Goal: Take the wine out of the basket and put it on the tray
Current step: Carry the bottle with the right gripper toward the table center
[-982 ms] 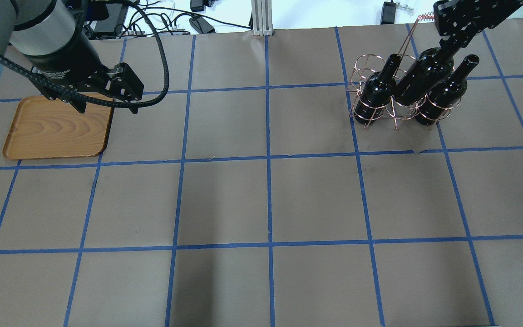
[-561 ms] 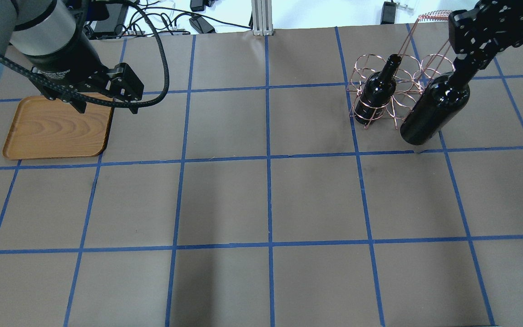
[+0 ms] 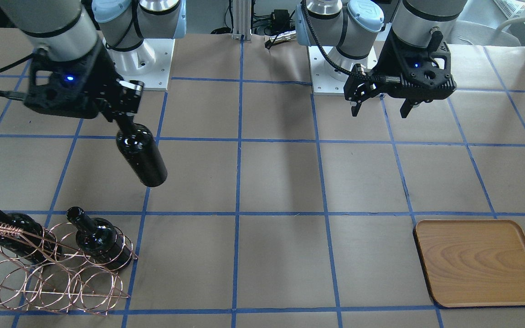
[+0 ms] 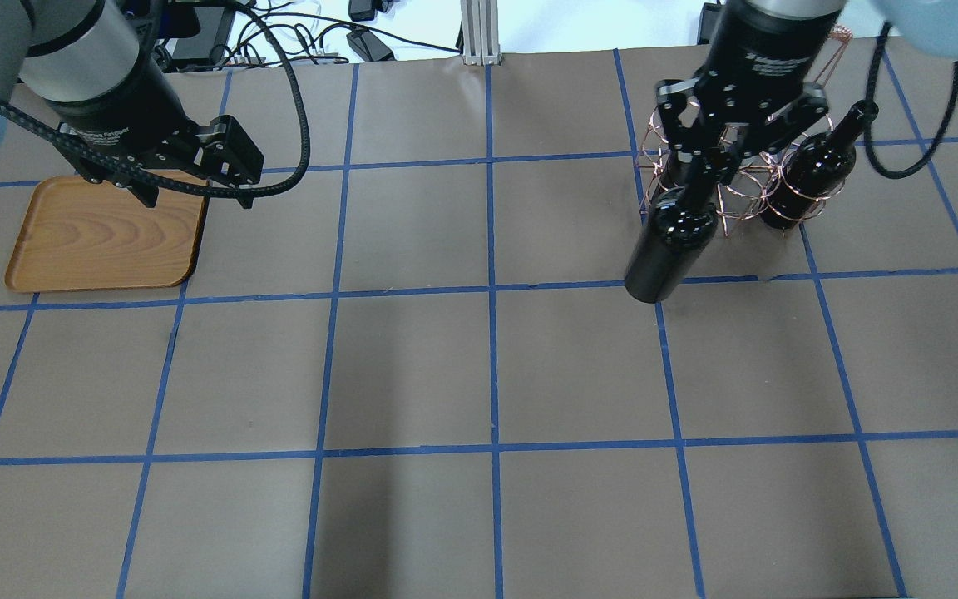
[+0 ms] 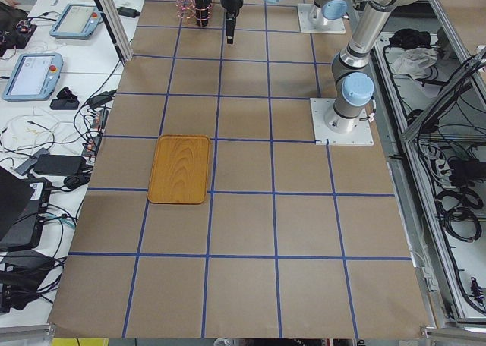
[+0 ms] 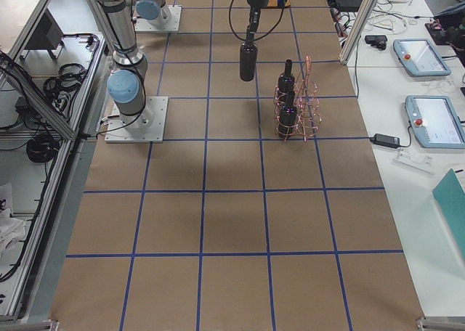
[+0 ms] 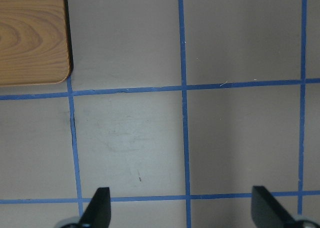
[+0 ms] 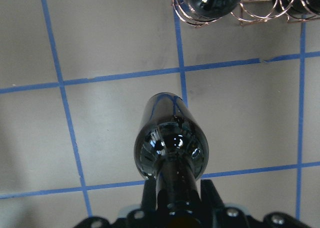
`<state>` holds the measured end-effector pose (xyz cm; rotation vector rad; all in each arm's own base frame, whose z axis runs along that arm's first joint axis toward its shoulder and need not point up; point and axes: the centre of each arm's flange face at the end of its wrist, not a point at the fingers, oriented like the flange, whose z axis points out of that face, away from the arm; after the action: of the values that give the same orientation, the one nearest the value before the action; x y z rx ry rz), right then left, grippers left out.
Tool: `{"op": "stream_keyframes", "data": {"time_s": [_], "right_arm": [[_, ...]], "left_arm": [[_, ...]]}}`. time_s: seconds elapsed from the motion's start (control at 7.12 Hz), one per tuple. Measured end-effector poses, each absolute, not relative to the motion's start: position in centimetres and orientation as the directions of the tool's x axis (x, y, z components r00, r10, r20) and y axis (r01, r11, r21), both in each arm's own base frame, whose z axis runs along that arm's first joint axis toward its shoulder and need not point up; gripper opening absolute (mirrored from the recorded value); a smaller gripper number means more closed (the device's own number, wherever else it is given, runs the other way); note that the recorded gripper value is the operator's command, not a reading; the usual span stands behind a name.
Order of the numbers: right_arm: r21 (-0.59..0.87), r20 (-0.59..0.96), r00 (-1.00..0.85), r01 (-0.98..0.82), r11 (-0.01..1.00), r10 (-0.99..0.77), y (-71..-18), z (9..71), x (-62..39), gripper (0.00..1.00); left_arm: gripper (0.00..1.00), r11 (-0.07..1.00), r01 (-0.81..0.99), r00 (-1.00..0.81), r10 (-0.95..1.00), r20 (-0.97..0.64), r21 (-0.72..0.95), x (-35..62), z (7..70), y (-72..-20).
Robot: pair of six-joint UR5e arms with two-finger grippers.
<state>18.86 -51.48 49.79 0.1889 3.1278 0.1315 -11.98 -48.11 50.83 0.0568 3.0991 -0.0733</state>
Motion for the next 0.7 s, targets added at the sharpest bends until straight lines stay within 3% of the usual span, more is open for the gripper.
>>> {"op": "stream_keyframes", "data": {"time_s": [0.7], "right_arm": [[0.047, 0.002, -0.983, 0.185, 0.982, 0.185, -48.1, 42.7, 38.2, 0.0]], "left_arm": [[1.0, 0.998, 0.038, -0.999, 0.036, -0.041, -0.046, -12.0, 50.8, -48.1]]}}
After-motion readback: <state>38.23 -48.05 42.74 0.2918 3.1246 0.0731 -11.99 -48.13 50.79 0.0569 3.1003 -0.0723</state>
